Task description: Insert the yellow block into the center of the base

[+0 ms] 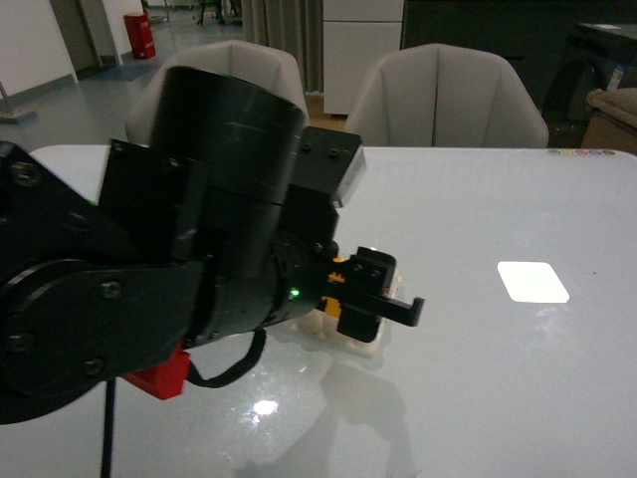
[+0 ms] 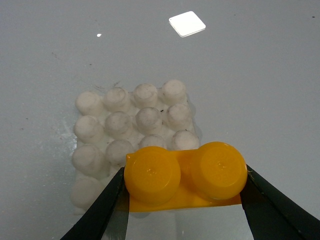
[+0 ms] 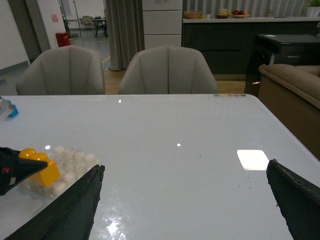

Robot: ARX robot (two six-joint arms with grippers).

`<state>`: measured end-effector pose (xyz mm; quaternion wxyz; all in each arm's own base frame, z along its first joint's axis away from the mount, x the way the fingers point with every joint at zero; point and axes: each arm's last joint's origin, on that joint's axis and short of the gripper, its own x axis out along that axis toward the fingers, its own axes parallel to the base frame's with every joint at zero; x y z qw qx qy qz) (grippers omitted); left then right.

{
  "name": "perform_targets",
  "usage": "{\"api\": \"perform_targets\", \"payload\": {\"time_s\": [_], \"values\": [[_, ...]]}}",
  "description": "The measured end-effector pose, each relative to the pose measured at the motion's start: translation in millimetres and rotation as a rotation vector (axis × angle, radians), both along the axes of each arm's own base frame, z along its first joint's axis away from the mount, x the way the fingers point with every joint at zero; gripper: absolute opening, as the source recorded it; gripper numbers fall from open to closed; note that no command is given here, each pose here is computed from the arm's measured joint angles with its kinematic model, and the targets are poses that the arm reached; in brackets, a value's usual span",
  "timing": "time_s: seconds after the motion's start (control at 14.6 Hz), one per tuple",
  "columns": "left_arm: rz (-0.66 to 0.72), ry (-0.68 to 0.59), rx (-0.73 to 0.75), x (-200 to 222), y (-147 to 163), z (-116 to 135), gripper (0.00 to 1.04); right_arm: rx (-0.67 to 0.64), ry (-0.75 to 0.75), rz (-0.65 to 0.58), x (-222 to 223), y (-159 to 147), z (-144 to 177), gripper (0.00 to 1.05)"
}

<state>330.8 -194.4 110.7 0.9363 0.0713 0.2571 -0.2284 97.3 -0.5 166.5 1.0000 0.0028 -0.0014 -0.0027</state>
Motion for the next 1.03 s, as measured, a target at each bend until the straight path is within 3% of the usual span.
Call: {"api": "perform_targets", "payload": {"time_s": [0.34,1.03], "values": [[0.093,0.056,-0.003,42,-11,-21,0.57,0.000,0.000,0.000,0,0,0,0.98],[0.087,0.062,-0.017,45,-11,-23,0.57,0.000,0.000,0.000,0,0,0,0.98]]}}
